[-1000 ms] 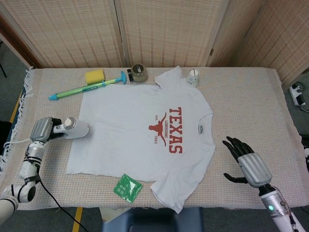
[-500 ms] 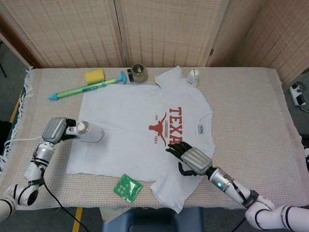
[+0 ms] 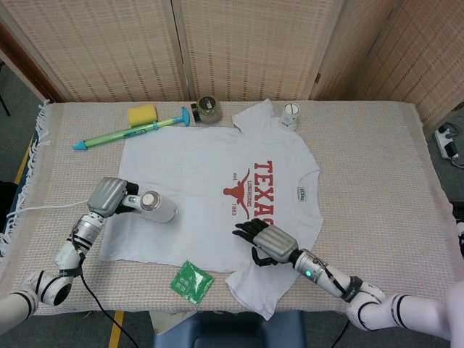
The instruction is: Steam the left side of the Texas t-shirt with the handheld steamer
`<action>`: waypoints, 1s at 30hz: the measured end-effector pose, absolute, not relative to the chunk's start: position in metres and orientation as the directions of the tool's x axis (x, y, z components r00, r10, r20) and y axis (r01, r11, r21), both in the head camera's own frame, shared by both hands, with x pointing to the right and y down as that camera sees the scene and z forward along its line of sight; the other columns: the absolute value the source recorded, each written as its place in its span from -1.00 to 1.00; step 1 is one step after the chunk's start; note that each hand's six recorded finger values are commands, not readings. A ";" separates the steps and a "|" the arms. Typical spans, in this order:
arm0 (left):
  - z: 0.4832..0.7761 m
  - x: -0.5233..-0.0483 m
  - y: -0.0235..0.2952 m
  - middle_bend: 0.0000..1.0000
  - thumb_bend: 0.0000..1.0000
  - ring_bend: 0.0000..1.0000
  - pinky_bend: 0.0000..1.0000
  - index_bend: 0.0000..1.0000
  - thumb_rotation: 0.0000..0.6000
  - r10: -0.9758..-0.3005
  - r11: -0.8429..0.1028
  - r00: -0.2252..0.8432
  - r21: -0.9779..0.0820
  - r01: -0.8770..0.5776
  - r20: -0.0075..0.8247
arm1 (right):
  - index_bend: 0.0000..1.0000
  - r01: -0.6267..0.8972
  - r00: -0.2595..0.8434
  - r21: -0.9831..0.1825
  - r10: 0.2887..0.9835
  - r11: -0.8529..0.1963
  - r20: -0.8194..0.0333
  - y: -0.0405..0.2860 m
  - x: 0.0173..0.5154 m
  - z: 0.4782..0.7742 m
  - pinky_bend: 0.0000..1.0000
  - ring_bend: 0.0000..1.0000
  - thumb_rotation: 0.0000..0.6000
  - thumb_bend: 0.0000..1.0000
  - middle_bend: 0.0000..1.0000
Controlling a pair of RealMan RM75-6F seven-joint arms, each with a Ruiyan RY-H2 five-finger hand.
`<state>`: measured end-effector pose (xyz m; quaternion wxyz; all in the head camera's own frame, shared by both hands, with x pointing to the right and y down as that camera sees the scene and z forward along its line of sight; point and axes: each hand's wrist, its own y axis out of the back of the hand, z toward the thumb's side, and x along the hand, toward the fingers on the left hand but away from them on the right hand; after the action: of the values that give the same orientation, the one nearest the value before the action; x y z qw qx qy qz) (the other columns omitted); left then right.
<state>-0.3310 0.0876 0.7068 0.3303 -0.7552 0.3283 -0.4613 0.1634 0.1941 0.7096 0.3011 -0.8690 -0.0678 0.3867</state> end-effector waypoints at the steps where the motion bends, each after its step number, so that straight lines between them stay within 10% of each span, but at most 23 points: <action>1: 0.707 -0.327 0.087 1.00 0.11 0.65 0.35 0.64 1.00 -0.799 -0.564 0.367 -0.806 -0.182 0.476 | -1.00 -0.118 0.691 -0.575 0.349 -0.810 -0.633 0.196 0.164 0.711 -1.00 -1.00 -0.36 0.73 -1.00; 16: 0.733 -0.279 0.088 1.00 0.11 0.66 0.35 0.65 1.00 -0.764 -0.545 0.407 -0.838 0.006 0.500 | -1.00 -0.121 0.670 -0.554 0.344 -0.823 -0.658 0.212 0.177 0.731 -1.00 -1.00 -0.36 0.73 -1.00; 30: 0.756 -0.342 0.086 1.00 0.11 0.66 0.35 0.65 1.00 -0.781 -0.574 0.237 -0.813 0.092 0.578 | -1.00 -0.122 0.668 -0.549 0.341 -0.827 -0.661 0.217 0.183 0.734 -1.00 -1.00 -0.35 0.73 -1.00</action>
<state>-0.3419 0.0858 0.7558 0.3867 -0.6847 0.2516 -0.5643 0.1831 0.2171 0.7335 0.2873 -0.8669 -0.0632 0.4024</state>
